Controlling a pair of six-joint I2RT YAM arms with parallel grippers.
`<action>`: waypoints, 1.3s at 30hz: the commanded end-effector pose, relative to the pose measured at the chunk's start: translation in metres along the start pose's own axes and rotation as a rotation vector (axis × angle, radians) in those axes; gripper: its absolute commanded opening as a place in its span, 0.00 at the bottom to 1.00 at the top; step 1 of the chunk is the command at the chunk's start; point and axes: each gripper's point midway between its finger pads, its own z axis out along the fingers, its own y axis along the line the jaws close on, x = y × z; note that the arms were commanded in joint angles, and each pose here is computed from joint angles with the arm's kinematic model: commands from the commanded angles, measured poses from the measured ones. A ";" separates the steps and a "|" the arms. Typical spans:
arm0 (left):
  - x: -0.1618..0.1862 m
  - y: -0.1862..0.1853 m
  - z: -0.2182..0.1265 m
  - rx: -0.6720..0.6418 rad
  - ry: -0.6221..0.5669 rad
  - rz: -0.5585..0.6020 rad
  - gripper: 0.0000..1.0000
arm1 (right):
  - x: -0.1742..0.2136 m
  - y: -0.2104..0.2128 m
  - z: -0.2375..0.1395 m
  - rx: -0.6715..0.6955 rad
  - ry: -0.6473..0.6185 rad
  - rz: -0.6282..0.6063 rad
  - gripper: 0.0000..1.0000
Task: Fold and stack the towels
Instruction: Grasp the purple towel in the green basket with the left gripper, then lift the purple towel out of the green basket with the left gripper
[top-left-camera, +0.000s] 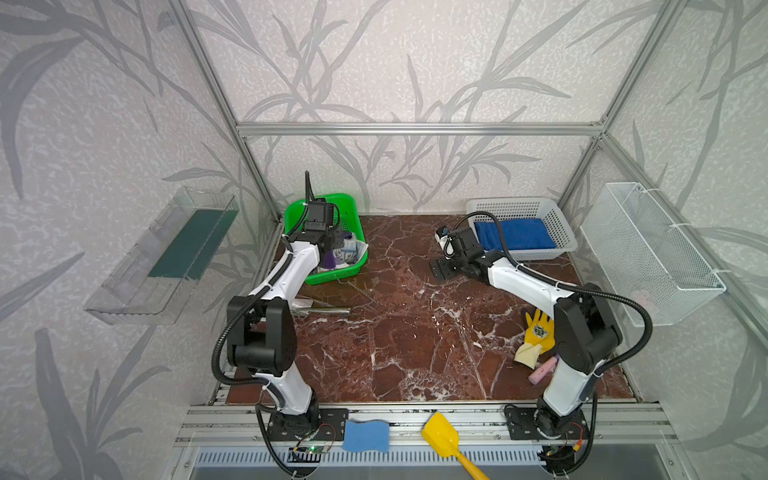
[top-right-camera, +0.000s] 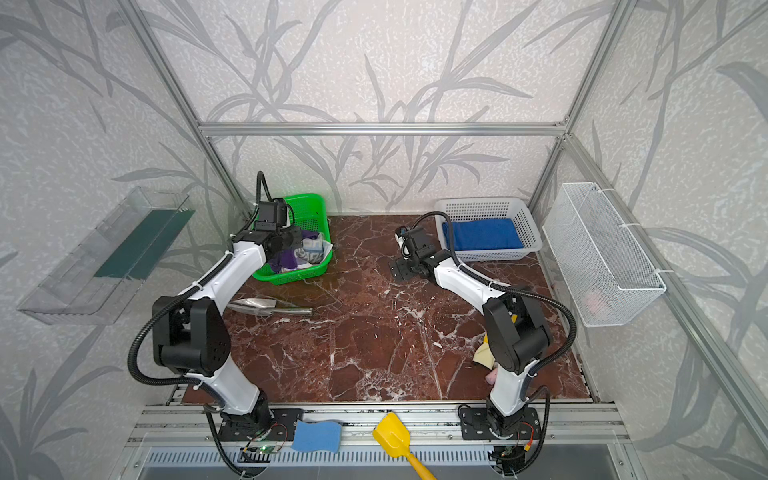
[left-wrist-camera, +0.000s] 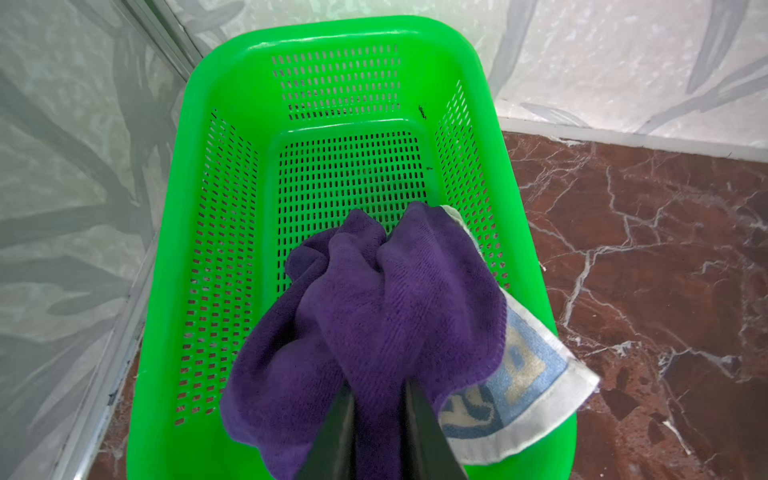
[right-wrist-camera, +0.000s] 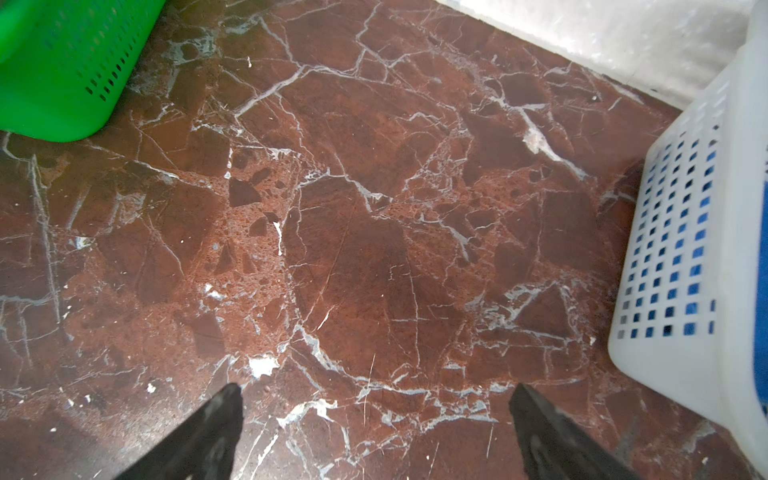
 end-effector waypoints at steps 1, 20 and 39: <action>-0.007 0.002 -0.007 -0.012 -0.013 0.009 0.28 | 0.003 0.006 0.001 -0.020 0.014 -0.003 0.99; 0.014 0.004 -0.025 -0.011 0.057 0.011 0.30 | 0.014 0.011 0.008 -0.035 0.050 -0.011 0.99; 0.057 0.035 -0.033 -0.200 0.172 0.063 0.38 | 0.027 0.019 0.017 -0.066 0.096 -0.021 0.99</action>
